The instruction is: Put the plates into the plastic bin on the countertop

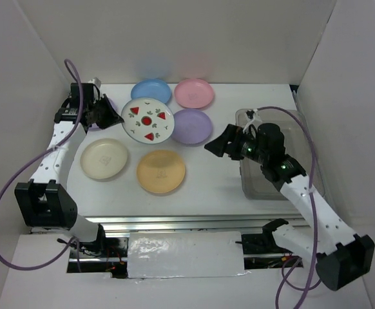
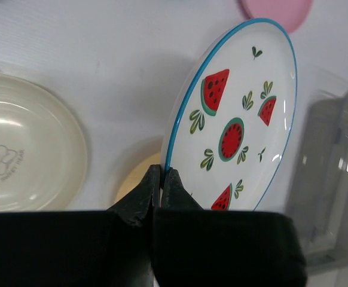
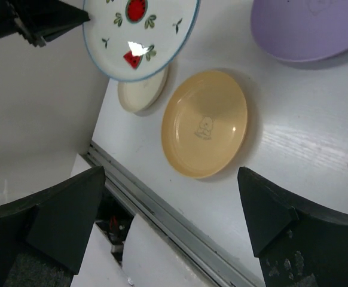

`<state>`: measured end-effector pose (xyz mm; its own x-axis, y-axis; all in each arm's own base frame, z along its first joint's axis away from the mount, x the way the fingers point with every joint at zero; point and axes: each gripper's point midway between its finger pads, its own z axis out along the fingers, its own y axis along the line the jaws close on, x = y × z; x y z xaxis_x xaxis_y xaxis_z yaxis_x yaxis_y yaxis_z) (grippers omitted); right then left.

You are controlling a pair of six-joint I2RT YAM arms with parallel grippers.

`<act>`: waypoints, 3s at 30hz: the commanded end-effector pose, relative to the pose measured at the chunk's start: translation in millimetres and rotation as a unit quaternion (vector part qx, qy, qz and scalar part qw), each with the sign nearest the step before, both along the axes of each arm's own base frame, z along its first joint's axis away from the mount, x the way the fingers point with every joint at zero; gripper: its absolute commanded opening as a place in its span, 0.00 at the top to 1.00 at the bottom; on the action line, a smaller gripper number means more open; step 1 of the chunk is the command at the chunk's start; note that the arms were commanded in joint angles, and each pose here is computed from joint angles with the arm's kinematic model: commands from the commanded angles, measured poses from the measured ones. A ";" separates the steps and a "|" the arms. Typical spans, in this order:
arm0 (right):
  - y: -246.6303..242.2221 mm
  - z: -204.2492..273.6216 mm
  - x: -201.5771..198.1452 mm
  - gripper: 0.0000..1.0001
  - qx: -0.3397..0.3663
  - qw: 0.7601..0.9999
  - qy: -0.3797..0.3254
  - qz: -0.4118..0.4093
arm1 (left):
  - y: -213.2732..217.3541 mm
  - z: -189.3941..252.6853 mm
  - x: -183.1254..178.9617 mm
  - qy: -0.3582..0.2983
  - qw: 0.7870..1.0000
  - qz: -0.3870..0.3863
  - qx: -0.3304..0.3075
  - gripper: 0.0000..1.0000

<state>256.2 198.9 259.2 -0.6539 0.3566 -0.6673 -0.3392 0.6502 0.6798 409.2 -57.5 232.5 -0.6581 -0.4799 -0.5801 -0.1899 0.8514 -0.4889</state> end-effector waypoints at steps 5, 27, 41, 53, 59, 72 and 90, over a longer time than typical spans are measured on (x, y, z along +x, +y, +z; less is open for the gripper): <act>39.9 38.9 57.8 0.00 0.056 0.996 -0.040 0.060 | -54.4 69.8 -31.5 -0.105 0.980 -0.116 -0.126 1.00; 98.7 -0.4 93.2 1.00 0.074 0.994 0.029 0.081 | -76.2 67.6 -59.0 -0.116 0.963 -0.170 -0.174 1.00; -79.6 -25.2 66.6 1.00 0.046 0.960 0.084 -0.263 | -39.5 81.6 -74.6 -0.129 0.985 -0.106 -0.045 0.01; -276.7 -70.8 13.4 1.00 0.015 0.847 0.099 -0.521 | -23.2 10.7 -124.4 -0.081 0.989 -0.122 0.019 0.01; -289.4 -96.5 42.8 1.00 0.055 0.862 0.127 -0.487 | -32.3 0.1 -133.1 -0.090 0.985 -0.144 0.013 0.01; -293.9 -119.7 93.3 0.79 0.036 0.860 0.166 -0.481 | -29.5 -26.5 -135.7 -0.070 0.987 -0.146 0.019 0.01; -278.8 -59.3 97.6 0.00 -0.091 0.809 0.160 -0.558 | -12.2 -39.4 -134.8 -0.042 0.994 -0.090 0.042 0.01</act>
